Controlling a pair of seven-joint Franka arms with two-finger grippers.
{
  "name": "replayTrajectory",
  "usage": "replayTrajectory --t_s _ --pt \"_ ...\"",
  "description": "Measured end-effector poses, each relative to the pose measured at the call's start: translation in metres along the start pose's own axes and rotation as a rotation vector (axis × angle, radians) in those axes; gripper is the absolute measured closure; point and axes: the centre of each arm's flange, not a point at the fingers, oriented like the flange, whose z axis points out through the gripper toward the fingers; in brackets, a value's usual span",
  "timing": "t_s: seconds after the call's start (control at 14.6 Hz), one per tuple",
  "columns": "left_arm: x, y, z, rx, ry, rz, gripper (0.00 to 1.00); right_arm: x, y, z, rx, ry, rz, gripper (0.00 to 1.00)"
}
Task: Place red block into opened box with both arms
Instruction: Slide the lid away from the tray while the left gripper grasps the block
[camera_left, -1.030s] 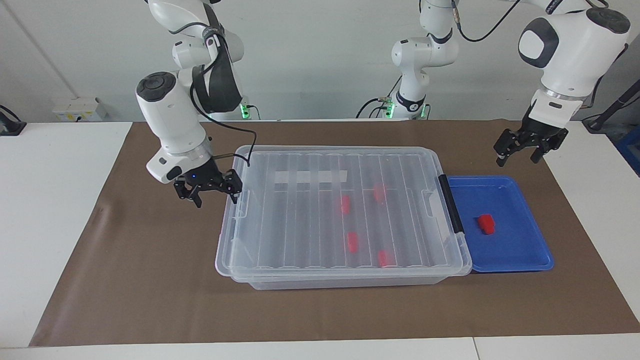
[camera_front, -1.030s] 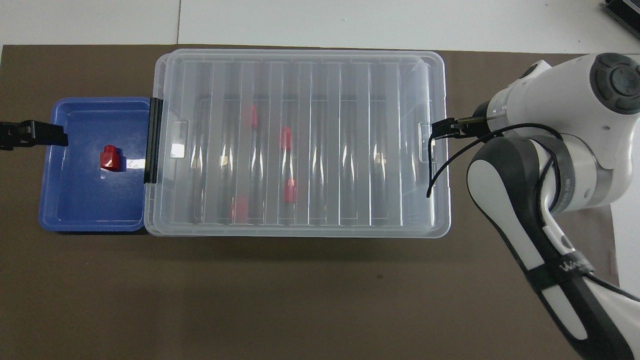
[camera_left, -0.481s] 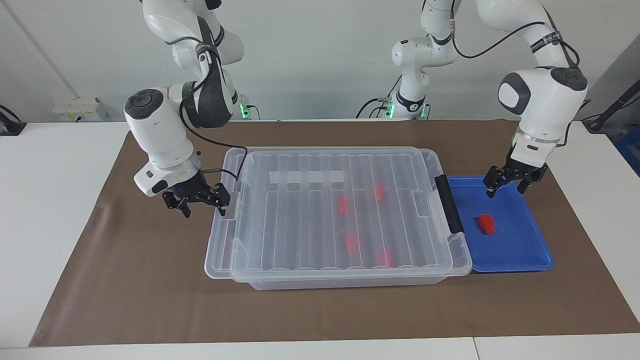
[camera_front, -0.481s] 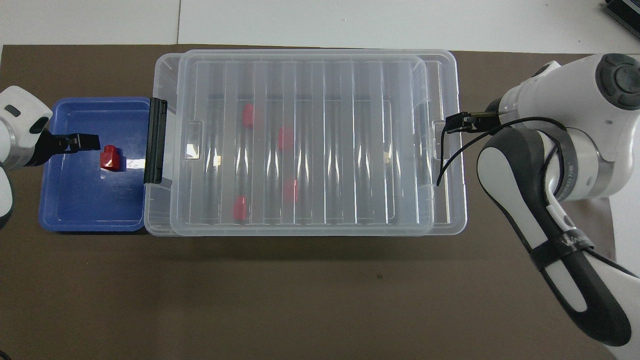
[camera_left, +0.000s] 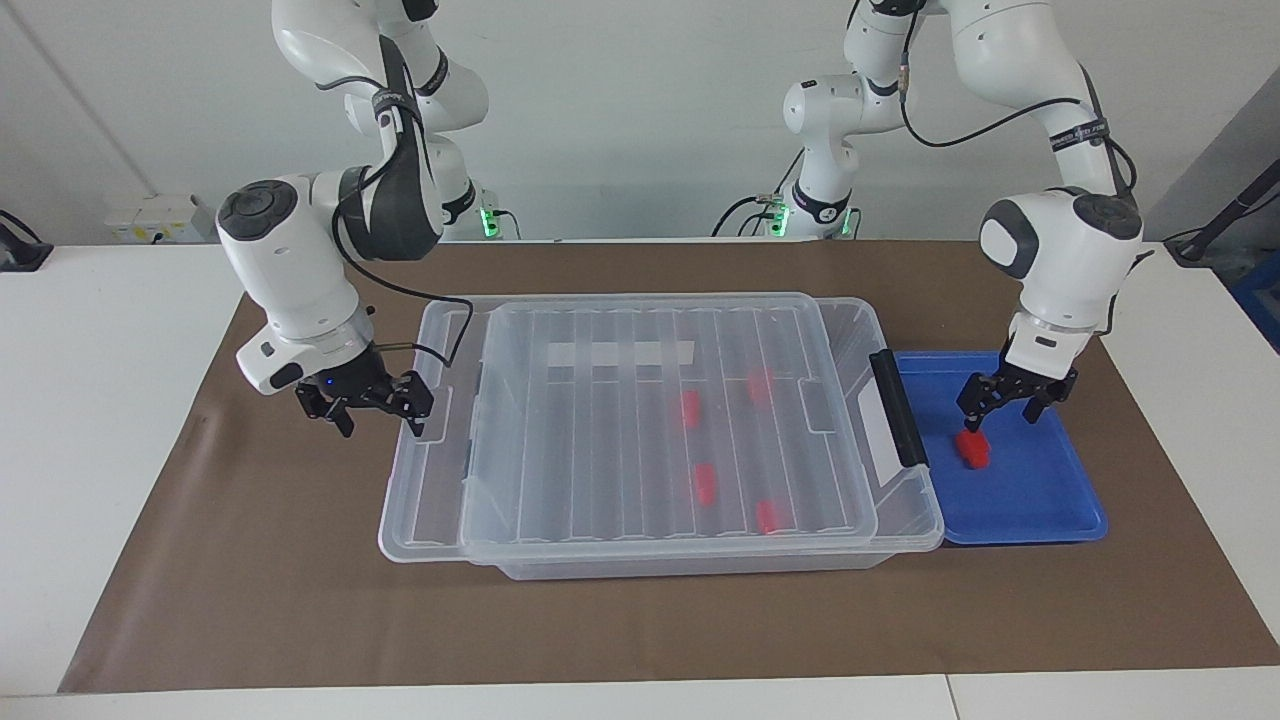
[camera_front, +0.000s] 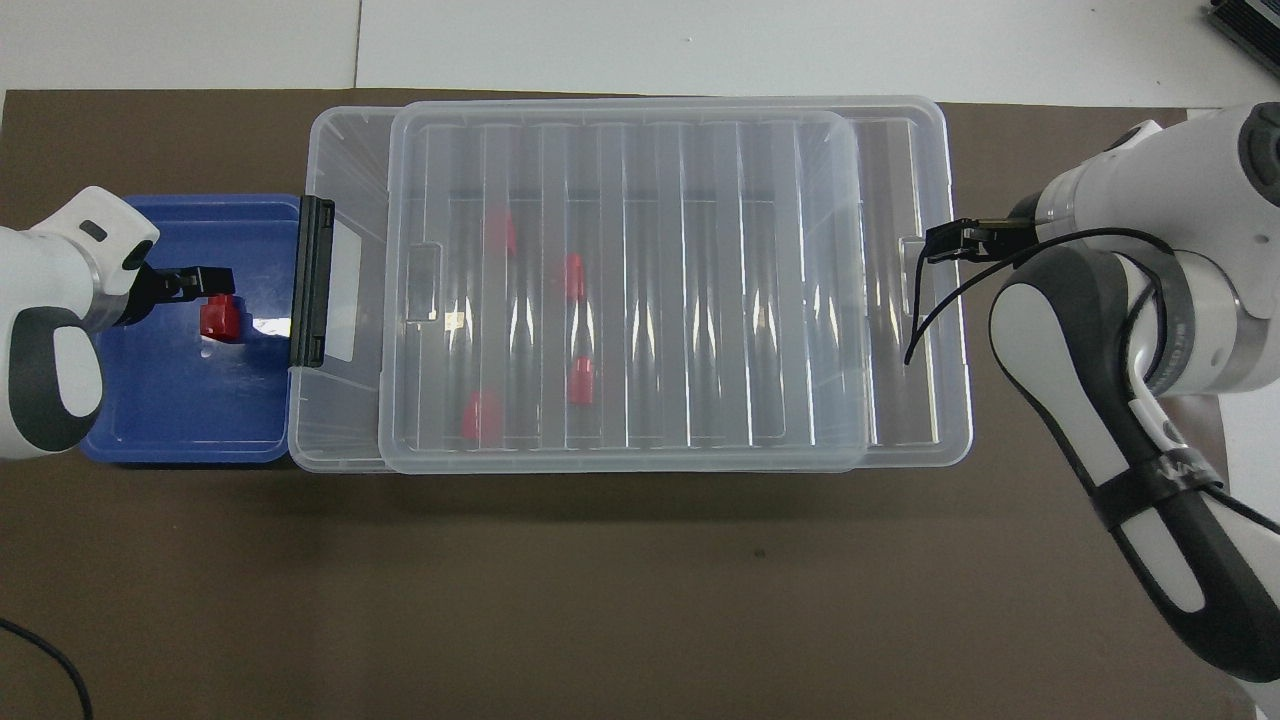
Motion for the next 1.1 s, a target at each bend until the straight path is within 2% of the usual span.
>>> replayTrajectory --t_s 0.27,0.76,1.03,1.1 --pt "-0.016 -0.004 0.062 0.005 -0.027 -0.006 0.0 -0.001 0.021 -0.003 -0.039 -0.027 0.01 0.0" --pt "-0.023 -0.006 0.069 0.005 -0.031 -0.008 0.0 -0.004 0.037 -0.013 -0.099 -0.052 0.0 0.0" --pt "-0.022 -0.004 0.065 0.003 -0.023 -0.004 0.46 -0.005 0.05 -0.015 -0.101 -0.061 0.021 0.0" --pt "-0.022 -0.004 0.063 0.003 -0.021 -0.003 0.6 -0.005 0.052 -0.015 -0.102 -0.062 0.024 0.0"
